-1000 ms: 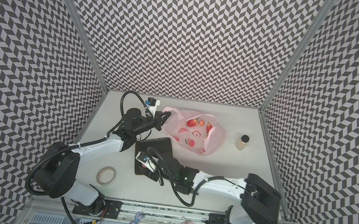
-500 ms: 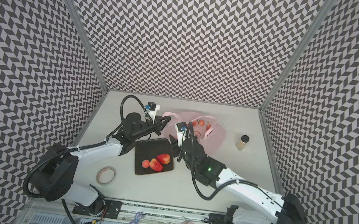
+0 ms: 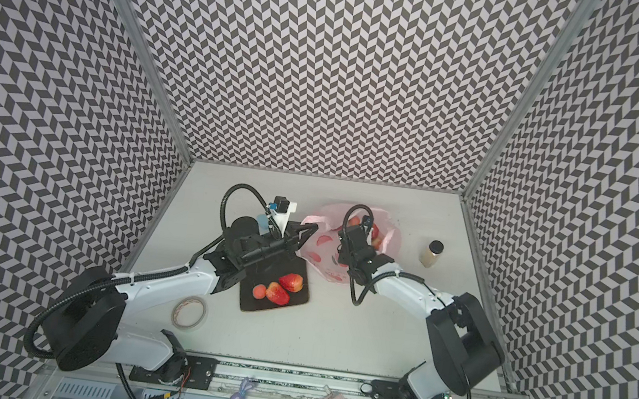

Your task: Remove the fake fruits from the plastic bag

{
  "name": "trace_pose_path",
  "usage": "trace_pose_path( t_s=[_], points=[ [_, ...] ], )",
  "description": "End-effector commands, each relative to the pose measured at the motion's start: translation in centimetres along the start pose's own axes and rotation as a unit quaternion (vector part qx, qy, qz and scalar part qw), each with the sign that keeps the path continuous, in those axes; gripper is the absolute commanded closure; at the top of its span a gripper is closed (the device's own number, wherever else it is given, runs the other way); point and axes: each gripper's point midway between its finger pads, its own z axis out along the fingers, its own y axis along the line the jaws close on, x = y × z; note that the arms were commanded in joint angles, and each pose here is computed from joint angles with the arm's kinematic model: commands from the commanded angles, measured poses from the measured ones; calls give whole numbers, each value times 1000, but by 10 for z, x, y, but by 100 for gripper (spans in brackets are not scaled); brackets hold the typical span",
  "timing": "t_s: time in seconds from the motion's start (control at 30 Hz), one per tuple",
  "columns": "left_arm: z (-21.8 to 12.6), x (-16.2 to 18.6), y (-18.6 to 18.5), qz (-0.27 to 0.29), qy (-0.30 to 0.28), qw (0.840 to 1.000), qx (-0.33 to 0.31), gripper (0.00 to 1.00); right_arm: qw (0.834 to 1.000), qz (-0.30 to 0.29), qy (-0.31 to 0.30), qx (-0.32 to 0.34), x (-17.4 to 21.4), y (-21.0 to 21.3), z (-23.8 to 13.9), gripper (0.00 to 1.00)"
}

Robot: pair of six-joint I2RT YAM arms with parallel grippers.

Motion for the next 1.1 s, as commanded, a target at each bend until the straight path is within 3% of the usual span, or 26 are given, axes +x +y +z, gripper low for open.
trace_pose_path(
  t_s=[0.0, 0.3, 0.67, 0.97, 1.07],
  points=[
    [1, -5, -19, 10, -12, 1000, 21, 100, 998, 62, 0, 17, -5, -18, 13, 48],
    [8, -1, -38, 27, -3, 999, 40, 100, 983, 133, -18, 125, -29, -64, 44, 26],
    [2, -1, -38, 35, 0, 999, 36, 100, 977, 120, 18, 177, -29, -86, 92, 9],
    [1, 0, -37, 32, 1, 999, 35, 100, 976, 103, 49, 183, -16, -100, 115, 5],
    [2, 0, -38, 32, 0, 999, 37, 100, 978, 93, 48, 182, -17, -102, 120, 9]
  ],
)
